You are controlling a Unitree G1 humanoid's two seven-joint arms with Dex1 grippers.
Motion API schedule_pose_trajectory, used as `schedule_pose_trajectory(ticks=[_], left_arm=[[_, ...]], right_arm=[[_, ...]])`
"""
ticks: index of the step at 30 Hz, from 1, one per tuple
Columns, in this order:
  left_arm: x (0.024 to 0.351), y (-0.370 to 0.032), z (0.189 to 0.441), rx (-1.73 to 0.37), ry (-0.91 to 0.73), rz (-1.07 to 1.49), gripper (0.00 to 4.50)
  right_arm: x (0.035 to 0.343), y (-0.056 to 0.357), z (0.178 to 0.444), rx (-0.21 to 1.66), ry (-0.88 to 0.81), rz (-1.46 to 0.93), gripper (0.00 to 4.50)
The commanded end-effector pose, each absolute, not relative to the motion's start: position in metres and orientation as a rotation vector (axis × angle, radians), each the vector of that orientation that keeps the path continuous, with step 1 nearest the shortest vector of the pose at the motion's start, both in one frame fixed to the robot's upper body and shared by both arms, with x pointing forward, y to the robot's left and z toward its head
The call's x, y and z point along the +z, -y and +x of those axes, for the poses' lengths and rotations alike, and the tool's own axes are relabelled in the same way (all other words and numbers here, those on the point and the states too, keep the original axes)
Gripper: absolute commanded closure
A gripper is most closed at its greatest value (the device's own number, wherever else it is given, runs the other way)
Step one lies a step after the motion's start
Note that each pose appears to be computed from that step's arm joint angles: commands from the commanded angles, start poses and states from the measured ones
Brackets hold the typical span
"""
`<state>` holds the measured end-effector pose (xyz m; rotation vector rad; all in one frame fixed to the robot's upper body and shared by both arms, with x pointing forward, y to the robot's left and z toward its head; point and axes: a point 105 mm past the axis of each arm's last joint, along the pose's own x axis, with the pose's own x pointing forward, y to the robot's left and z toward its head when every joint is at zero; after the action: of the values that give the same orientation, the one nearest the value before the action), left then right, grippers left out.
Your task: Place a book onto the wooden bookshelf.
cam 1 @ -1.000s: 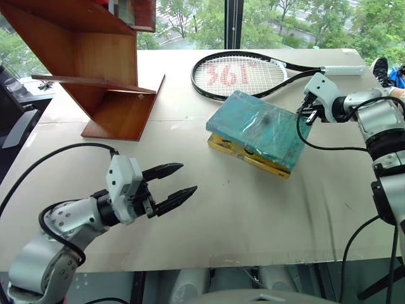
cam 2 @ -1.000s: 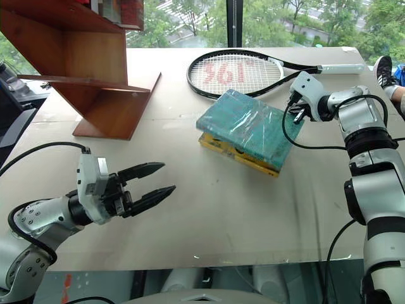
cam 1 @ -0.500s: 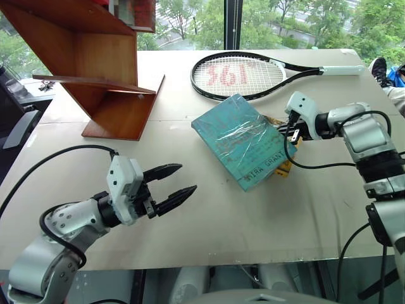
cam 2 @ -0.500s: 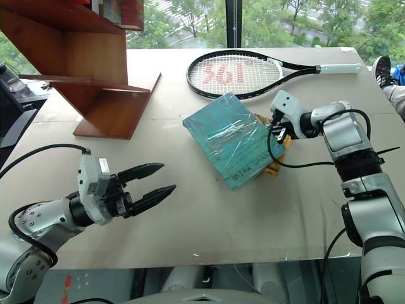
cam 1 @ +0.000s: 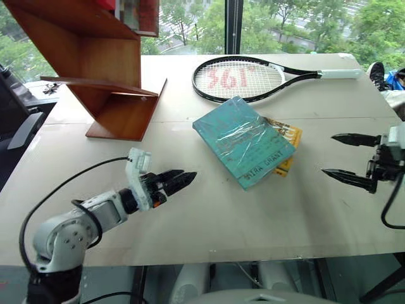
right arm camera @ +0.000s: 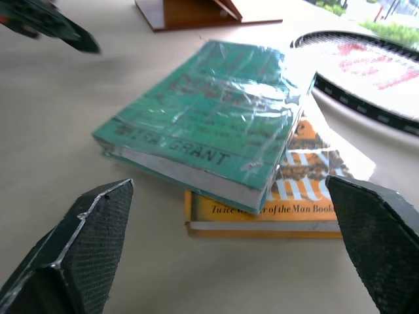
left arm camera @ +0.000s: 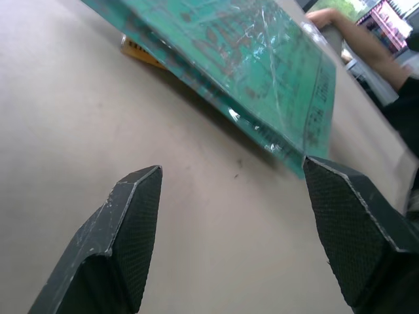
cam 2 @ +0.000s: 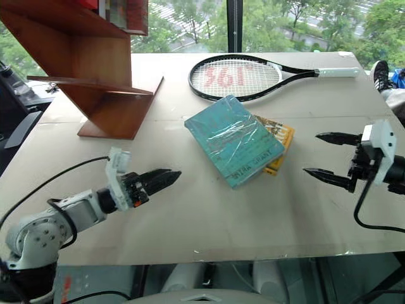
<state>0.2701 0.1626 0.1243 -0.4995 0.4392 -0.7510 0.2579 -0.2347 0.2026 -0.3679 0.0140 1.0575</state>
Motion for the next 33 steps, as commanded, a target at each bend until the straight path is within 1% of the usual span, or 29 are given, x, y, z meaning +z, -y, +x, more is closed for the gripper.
schedule_pose_trajectory(ticks=[1,6,9,12,16,21,24,26,27,28,29,33], left_arm=[[0.125,-0.157,0.28,-0.755,-0.485,-0.632,0.99],[0.12,-0.138,0.302,-0.753,-0.542,-0.76,0.99],[0.115,-0.117,0.323,-0.737,-0.571,-0.9,0.99],[0.112,-0.099,0.335,-0.749,-0.596,-0.977,0.99],[0.104,-0.076,0.345,-0.764,-0.613,-1.02,0.99],[0.097,-0.056,0.35,-0.783,-0.634,-1.076,0.99],[0.095,-0.047,0.352,-0.798,-0.636,-1.143,1.81],[0.097,-0.047,0.351,-0.813,-0.63,-1.167,2.77],[0.096,-0.047,0.351,-0.813,-0.631,-1.173,3.29],[0.095,-0.048,0.351,-0.816,-0.633,-1.169,3.93],[0.094,-0.049,0.351,-0.817,-0.635,-1.165,4.39],[0.095,-0.052,0.35,-0.826,-0.629,-1.164,4.39]], right_arm=[[0.219,0.231,0.251,1.065,0.062,-0.401,0.07],[0.223,0.224,0.244,1.062,0.083,-0.385,0.07],[0.225,0.222,0.24,1.046,0.092,-0.379,0.07],[0.225,0.218,0.238,1.036,0.089,-0.386,0.07],[0.227,0.217,0.233,1.016,0.09,-0.382,0.07],[0.226,0.217,0.23,1.0,0.082,-0.379,0.07],[0.225,0.217,0.229,0.984,0.079,-0.379,0.0],[0.225,0.216,0.227,0.979,0.08,-0.379,0.0],[0.225,0.215,0.227,0.977,0.079,-0.378,0.0],[0.224,0.215,0.226,0.975,0.078,-0.377,0.0],[0.223,0.215,0.226,0.973,0.076,-0.376,0.0],[0.221,0.215,0.225,0.968,0.071,-0.373,0.0]])
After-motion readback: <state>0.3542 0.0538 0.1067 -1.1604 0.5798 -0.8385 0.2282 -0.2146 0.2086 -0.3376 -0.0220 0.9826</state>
